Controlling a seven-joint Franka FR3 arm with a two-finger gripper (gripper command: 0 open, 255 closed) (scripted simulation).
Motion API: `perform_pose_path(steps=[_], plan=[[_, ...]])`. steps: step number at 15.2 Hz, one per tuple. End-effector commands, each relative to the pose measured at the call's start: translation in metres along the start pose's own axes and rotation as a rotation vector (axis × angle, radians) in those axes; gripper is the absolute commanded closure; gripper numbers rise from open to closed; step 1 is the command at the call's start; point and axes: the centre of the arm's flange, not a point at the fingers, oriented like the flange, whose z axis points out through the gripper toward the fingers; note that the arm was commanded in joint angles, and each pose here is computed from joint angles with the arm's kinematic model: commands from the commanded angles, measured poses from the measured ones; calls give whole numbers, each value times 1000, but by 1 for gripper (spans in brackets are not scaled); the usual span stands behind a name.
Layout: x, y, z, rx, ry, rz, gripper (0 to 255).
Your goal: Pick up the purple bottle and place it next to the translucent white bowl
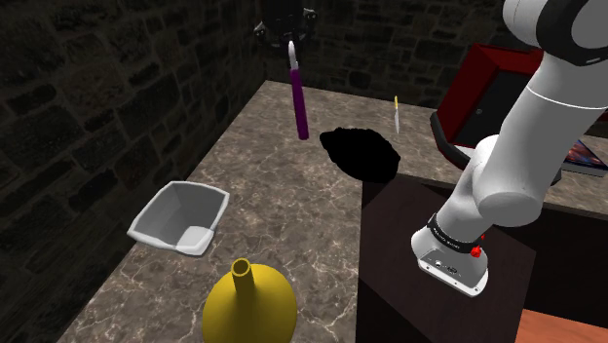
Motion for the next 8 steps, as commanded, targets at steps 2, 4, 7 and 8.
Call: perform_pose_path(steps=[2, 4, 7, 8], plan=[[-32, -19, -12, 0, 0, 2, 255], [-54, -31, -18, 0, 0, 2, 255], [-88, -50, -28, 0, 0, 2, 255], [-99, -57, -31, 0, 0, 2, 255]])
